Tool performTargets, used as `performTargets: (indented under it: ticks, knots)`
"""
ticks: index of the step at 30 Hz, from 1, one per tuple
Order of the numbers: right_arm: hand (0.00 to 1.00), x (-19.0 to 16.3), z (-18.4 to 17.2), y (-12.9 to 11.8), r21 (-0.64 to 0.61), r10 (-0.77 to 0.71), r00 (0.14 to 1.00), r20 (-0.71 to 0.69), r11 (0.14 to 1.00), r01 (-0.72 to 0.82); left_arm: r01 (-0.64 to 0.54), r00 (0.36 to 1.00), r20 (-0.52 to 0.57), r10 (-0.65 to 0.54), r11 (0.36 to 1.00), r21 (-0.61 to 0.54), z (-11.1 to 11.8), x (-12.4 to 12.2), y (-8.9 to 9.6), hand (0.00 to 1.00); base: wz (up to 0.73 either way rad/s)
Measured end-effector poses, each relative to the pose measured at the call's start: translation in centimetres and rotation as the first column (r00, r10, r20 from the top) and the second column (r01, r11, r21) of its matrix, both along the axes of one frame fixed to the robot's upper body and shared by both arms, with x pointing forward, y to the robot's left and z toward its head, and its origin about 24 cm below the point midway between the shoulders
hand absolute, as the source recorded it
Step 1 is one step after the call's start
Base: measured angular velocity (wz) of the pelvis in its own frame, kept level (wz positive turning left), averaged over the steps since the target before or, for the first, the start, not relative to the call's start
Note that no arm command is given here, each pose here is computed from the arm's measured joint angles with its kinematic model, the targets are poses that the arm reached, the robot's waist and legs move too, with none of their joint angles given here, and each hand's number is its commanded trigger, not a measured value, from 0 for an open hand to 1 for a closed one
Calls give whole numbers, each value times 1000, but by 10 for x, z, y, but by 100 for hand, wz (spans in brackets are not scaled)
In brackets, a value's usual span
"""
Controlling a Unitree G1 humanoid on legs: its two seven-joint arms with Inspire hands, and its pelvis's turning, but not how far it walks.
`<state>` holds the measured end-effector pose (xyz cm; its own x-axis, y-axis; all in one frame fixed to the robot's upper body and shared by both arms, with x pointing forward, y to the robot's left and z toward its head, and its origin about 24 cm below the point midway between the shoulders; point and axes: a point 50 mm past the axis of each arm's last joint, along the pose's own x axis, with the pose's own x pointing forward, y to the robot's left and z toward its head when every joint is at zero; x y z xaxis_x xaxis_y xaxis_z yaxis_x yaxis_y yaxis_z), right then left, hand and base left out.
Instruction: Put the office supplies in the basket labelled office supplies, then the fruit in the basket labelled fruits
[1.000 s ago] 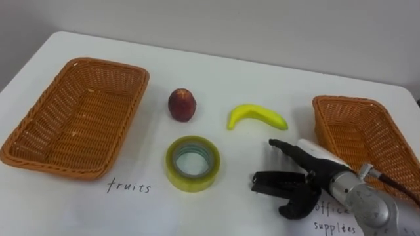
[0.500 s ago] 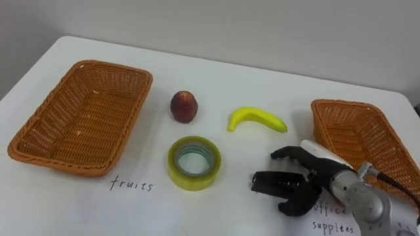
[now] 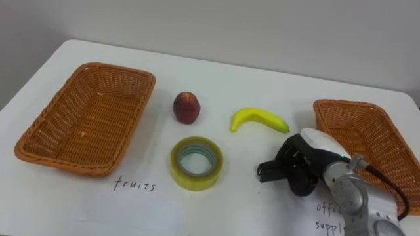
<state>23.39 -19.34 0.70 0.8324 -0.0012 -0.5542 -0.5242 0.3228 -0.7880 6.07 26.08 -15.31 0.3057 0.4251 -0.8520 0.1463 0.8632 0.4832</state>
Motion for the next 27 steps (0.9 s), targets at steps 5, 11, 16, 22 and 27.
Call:
performTargets:
  ticks: [5,11,16,22,27]
  knots:
    - [100,0,0,0,4,-1,1000,0,1000,1,0,1000,2,0,1000,2,0,0,0,0,0]
    - [100,-1,1,0,24,-7,1000,14,1000,7,0,1000,12,-1,1000,27,0,1,-1,0,0]
    - [100,-3,5,2,47,-9,999,44,999,7,5,1000,18,-6,999,32,0,2,-3,0,-1]
    - [100,-7,15,4,110,-8,998,69,994,0,-1,1000,30,0,1000,24,0,2,-4,0,-1]
    - [100,-9,18,7,322,-15,999,42,947,0,-49,998,36,49,999,9,-1,-6,-2,0,0]
